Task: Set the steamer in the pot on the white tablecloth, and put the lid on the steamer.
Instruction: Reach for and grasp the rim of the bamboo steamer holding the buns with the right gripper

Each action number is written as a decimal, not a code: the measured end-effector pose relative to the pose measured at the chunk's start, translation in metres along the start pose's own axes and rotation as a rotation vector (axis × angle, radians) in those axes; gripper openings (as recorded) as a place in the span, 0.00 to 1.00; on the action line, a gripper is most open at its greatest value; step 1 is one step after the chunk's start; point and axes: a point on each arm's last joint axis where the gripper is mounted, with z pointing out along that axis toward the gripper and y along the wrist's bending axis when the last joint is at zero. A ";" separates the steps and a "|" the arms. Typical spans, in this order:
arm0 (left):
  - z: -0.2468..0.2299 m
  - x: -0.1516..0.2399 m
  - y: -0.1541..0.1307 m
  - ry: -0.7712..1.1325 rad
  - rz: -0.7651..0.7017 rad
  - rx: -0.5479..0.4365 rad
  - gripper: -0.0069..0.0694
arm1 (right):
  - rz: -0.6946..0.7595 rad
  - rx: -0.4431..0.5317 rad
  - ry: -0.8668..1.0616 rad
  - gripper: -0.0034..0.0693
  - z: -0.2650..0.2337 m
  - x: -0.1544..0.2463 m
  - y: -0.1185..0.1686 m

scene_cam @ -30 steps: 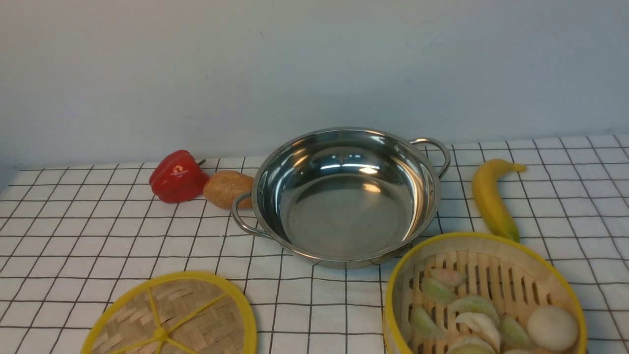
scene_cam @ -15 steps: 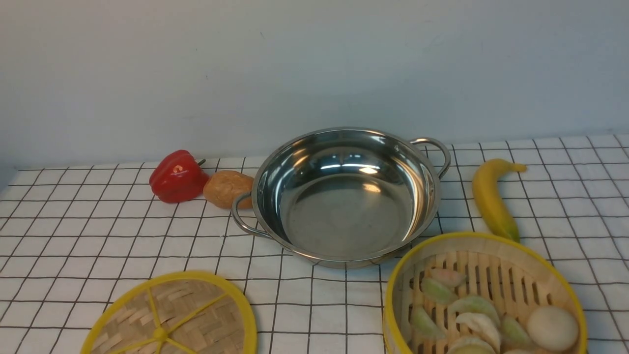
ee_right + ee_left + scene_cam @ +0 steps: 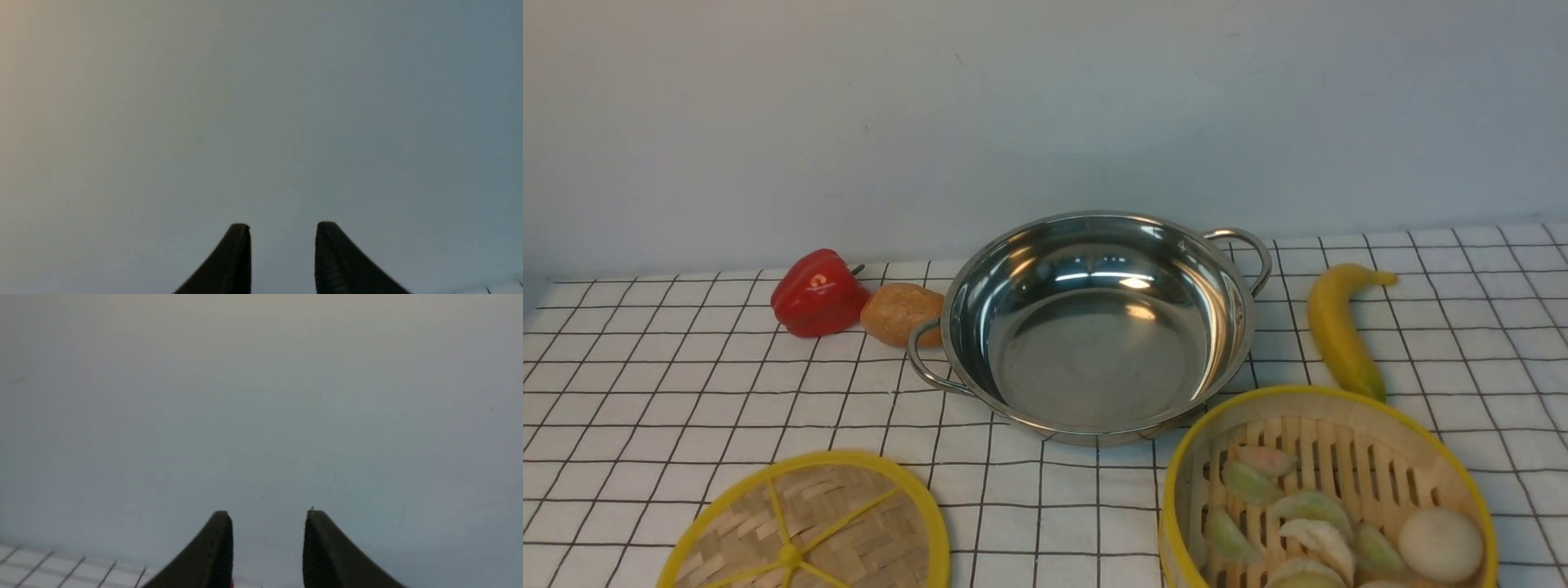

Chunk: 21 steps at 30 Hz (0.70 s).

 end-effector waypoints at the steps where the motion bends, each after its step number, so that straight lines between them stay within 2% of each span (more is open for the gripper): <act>1: 0.010 0.008 0.002 0.102 0.003 -0.021 0.41 | -0.028 0.044 0.104 0.38 0.016 0.002 -0.001; 5: 0.025 0.030 0.006 0.328 0.004 -0.068 0.41 | -0.114 0.130 0.364 0.38 0.056 0.013 -0.006; 6: 0.030 0.040 0.009 0.433 0.003 -0.090 0.41 | -0.169 0.160 0.506 0.38 0.075 0.021 -0.009; 8: 0.033 0.048 0.011 0.512 0.002 -0.106 0.41 | -0.197 0.174 0.585 0.38 0.085 0.027 -0.011; 11: 0.038 0.061 0.013 0.652 0.011 -0.130 0.41 | -0.247 0.208 0.815 0.38 0.116 0.046 -0.019; 15: 0.046 0.060 0.012 0.761 0.070 -0.121 0.41 | -0.289 0.221 0.981 0.38 0.147 0.071 -0.031; 21: 0.058 0.057 0.010 0.928 0.157 -0.094 0.41 | -0.328 0.225 1.130 0.38 0.171 0.104 -0.047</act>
